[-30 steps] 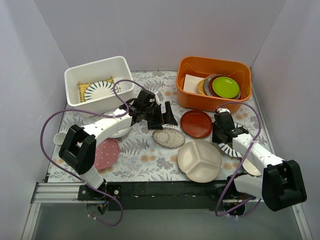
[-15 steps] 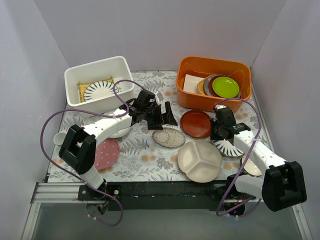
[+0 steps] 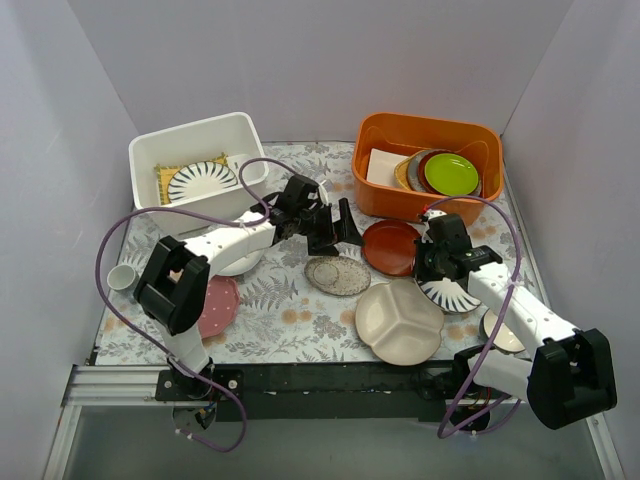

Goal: Place the plates into the plastic bin on the countertop
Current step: Pick up the plate from the corner of the board.

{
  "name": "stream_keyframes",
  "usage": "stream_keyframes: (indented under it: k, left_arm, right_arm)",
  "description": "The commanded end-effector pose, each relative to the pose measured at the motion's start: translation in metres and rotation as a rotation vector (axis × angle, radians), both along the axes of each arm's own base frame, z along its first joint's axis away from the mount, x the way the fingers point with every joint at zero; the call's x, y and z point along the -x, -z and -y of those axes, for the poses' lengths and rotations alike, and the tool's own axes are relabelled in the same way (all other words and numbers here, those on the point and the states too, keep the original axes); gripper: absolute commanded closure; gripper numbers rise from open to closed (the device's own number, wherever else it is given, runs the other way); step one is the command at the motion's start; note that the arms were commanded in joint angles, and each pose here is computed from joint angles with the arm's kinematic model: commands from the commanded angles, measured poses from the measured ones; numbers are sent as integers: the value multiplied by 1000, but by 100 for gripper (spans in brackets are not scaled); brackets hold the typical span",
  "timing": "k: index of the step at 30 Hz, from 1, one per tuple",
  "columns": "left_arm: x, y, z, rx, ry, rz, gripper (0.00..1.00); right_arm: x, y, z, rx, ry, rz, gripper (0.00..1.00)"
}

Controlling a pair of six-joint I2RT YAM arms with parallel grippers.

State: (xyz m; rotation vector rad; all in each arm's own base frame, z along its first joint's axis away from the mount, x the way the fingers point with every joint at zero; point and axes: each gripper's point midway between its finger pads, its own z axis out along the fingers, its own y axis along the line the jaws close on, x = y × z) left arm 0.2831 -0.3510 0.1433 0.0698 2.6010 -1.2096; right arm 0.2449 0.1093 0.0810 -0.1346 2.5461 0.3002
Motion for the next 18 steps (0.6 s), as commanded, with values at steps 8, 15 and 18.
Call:
stream_keyframes:
  k: [8, 15, 18]
  left_arm:
    - [-19, -13, 49, 129, 49, -38, 12]
    - [-16, -10, 60, 128, 62, -40, 15]
    - [-14, -8, 66, 125, 70, -47, 16]
  right_arm:
    - [-13, -38, -20, -92, -40, 105, 99]
    - [-9, -40, -22, -107, -52, 107, 99]
    - [-8, -42, -24, -118, -57, 110, 99]
